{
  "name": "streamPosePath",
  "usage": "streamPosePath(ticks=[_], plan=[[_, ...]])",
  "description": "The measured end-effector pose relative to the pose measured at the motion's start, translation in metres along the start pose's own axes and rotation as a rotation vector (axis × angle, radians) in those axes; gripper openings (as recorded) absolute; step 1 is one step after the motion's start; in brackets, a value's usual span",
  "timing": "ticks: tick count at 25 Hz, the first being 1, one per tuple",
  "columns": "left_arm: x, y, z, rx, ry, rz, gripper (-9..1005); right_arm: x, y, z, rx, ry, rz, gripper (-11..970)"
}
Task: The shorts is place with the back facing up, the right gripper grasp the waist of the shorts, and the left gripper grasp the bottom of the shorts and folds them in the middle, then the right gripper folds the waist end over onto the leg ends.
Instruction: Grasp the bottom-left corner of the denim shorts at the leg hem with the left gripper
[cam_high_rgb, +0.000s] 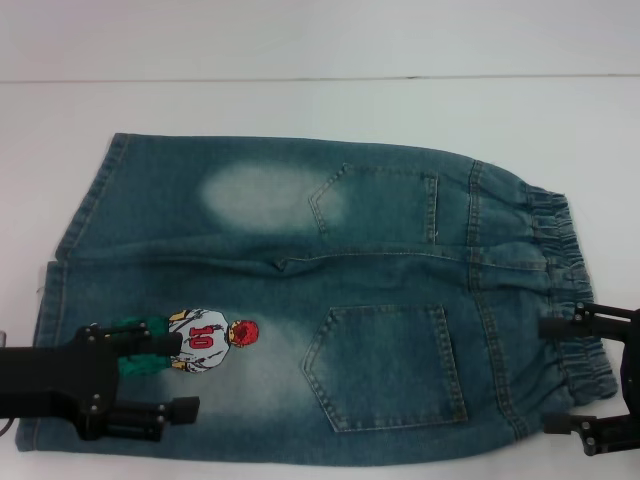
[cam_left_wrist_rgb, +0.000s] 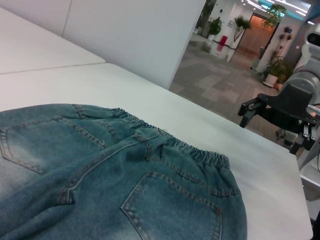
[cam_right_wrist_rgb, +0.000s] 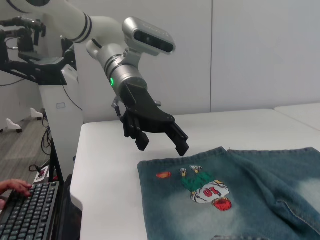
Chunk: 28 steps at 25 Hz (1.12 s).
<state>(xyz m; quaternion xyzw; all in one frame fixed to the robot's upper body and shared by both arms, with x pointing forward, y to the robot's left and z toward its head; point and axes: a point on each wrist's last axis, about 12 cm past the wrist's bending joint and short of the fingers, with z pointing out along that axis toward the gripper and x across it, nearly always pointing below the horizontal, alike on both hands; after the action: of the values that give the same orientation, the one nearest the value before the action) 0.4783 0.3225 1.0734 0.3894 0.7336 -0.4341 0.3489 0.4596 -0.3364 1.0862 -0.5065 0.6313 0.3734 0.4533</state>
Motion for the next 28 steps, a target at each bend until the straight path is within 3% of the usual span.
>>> streamPosePath(ticks=[15,28], plan=[[-0.003,0.002,0.001,0.012,0.022,-0.004,917,-0.011,-0.01,0.034,-0.093,-0.007,-0.064,924],[-0.004,0.004,0.002,-0.001,0.018,-0.017,917,-0.013,-0.01,0.041,-0.118,-0.008,-0.069,924]])
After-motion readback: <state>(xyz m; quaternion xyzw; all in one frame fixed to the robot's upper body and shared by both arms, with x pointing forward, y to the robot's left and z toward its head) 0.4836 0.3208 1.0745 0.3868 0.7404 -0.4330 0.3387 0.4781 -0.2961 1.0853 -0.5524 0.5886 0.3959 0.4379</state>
